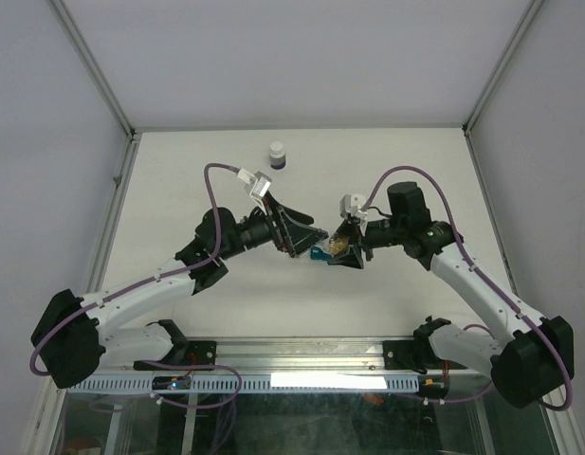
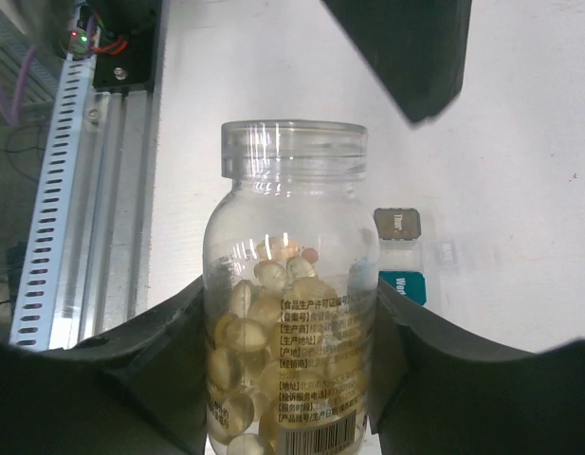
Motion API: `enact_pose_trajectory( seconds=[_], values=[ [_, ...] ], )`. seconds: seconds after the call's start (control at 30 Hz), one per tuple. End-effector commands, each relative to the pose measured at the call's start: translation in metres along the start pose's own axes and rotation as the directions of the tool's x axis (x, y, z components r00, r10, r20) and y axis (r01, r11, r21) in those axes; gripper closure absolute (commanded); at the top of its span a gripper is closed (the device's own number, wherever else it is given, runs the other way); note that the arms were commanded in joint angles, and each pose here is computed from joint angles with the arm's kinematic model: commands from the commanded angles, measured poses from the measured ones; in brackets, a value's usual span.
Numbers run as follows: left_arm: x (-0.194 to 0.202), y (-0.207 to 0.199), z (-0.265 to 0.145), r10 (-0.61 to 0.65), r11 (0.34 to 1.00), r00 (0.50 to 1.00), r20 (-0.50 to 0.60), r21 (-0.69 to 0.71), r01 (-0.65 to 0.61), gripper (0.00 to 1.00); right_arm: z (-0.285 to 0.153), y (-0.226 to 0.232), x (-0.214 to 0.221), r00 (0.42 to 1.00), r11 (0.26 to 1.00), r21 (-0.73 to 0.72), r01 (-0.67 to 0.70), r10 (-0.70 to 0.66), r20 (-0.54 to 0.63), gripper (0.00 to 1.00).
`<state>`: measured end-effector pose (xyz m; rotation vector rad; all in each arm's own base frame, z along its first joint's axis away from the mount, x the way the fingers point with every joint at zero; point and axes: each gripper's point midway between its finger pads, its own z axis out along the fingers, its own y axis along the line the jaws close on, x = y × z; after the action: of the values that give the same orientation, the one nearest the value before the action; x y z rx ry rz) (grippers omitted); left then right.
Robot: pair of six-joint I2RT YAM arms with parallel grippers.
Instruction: Sort the pills into containers
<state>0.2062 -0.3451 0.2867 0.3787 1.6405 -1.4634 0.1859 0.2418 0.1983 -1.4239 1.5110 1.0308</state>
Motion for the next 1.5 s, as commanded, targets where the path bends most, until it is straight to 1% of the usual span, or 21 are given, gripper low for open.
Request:
enact_pose_trajectory(
  seconds=[0.0, 0.07, 0.13, 0.17, 0.2, 0.23, 0.3, 0.4, 0.47, 0.5, 0.57, 0.63, 0.67, 0.73, 0.77, 0.8, 1.03, 1.13, 1.3, 1.33, 1.47],
  values=[
    [-0.033, -0.035, -0.013, 0.428, 0.882, 0.889, 0.160, 0.141, -0.450, 0.01, -0.015, 0.013, -0.036, 0.991, 0.993, -0.097, 0.063, -0.051, 0.122, 1.00],
    [-0.029, -0.052, -0.015, 0.589, 0.741, 0.779, 0.214, 0.241, -0.627, 0.01, -0.023, 0.013, -0.039, 0.989, 0.993, -0.100, 0.056, -0.041, 0.145, 1.00],
    [-0.024, -0.061, -0.012, 0.706, 0.579, 0.653, 0.273, 0.308, -0.755, 0.01, -0.033, 0.012, -0.042, 0.985, 0.994, -0.095, 0.059, -0.043, 0.169, 1.00],
    [-0.023, -0.062, -0.009, 0.746, 0.511, 0.594, 0.301, 0.315, -0.800, 0.01, -0.038, 0.012, -0.044, 0.982, 0.994, -0.091, 0.064, -0.046, 0.181, 1.00],
    [-0.028, -0.061, -0.003, 0.770, 0.464, 0.546, 0.330, 0.298, -0.834, 0.01, -0.043, 0.011, -0.045, 0.981, 0.995, -0.084, 0.062, -0.045, 0.188, 1.00],
    [-0.030, -0.062, 0.002, 0.789, 0.416, 0.506, 0.349, 0.303, -0.857, 0.01, -0.047, 0.011, -0.046, 0.979, 0.995, -0.079, 0.069, -0.052, 0.195, 1.00],
    [-0.034, -0.058, 0.015, 0.809, 0.343, 0.470, 0.354, 0.365, -0.865, 0.01, -0.056, 0.007, -0.047, 0.978, 0.996, -0.053, 0.075, -0.063, 0.198, 1.00],
    [-0.044, -0.054, 0.026, 0.793, 0.285, 0.492, 0.359, 0.495, -0.821, 0.02, -0.064, 0.000, -0.043, 0.980, 0.996, -0.018, 0.083, -0.078, 0.185, 1.00],
    [-0.040, -0.037, 0.035, 0.774, 0.295, 0.540, 0.330, 0.567, -0.769, 0.04, -0.069, -0.003, -0.041, 0.981, 0.997, 0.000, 0.082, -0.081, 0.179, 1.00],
    [-0.040, -0.032, 0.037, 0.761, 0.311, 0.563, 0.322, 0.581, -0.752, 0.06, -0.069, -0.003, -0.040, 0.981, 0.996, 0.002, 0.090, -0.088, 0.175, 1.00],
    [-0.034, -0.019, 0.041, 0.730, 0.353, 0.611, 0.306, 0.598, -0.720, 0.14, -0.069, -0.003, -0.037, 0.982, 0.995, -0.007, 0.096, -0.093, 0.165, 1.00],
    [-0.020, -0.010, 0.037, 0.711, 0.361, 0.634, 0.304, 0.616, -0.700, 0.20, -0.068, -0.004, -0.034, 0.984, 0.996, -0.016, 0.084, -0.081, 0.158, 1.00],
    [-0.013, -0.010, 0.034, 0.701, 0.356, 0.643, 0.309, 0.630, -0.690, 0.21, -0.067, -0.005, -0.032, 0.985, 0.997, -0.020, 0.077, -0.073, 0.156, 1.00],
    [-0.003, -0.012, 0.024, 0.680, 0.343, 0.654, 0.331, 0.645, -0.683, 0.21, -0.066, -0.006, -0.029, 0.987, 0.997, -0.026, 0.068, -0.063, 0.151, 1.00],
    [0.000, -0.014, 0.018, 0.674, 0.325, 0.645, 0.361, 0.639, -0.697, 0.21, -0.065, -0.008, -0.028, 0.987, 0.998, -0.027, 0.064, -0.060, 0.147, 1.00],
    [0.004, -0.013, 0.015, 0.666, 0.335, 0.656, 0.354, 0.644, -0.688, 0.21, -0.064, -0.009, -0.026, 0.989, 0.998, -0.028, 0.059, -0.054, 0.140, 1.00],
    [-0.005, -0.015, 0.017, 0.643, 0.393, 0.662, 0.386, 0.576, -0.717, 0.21, -0.056, -0.009, -0.019, 0.992, 0.998, -0.051, 0.041, -0.035, 0.119, 1.00],
    [-0.004, -0.013, 0.024, 0.644, 0.416, 0.671, 0.367, 0.568, -0.710, 0.22, -0.052, -0.009, -0.018, 0.993, 0.997, -0.060, 0.043, -0.036, 0.113, 1.00],
    [0.008, -0.013, 0.039, 0.671, 0.427, 0.667, 0.323, 0.568, -0.704, 0.25, -0.047, -0.010, -0.014, 0.995, 0.997, -0.066, 0.038, -0.031, 0.094, 1.00],
    [0.008, -0.014, 0.040, 0.677, 0.417, 0.660, 0.327, 0.568, -0.709, 0.27, -0.046, -0.010, -0.013, 0.995, 0.997, -0.065, 0.036, -0.030, 0.090, 1.00],
    [0.013, -0.017, 0.041, 0.679, 0.408, 0.662, 0.318, 0.586, -0.700, 0.35, -0.046, -0.012, -0.012, 0.996, 0.998, -0.055, 0.036, -0.031, 0.081, 1.00]
  ],
)
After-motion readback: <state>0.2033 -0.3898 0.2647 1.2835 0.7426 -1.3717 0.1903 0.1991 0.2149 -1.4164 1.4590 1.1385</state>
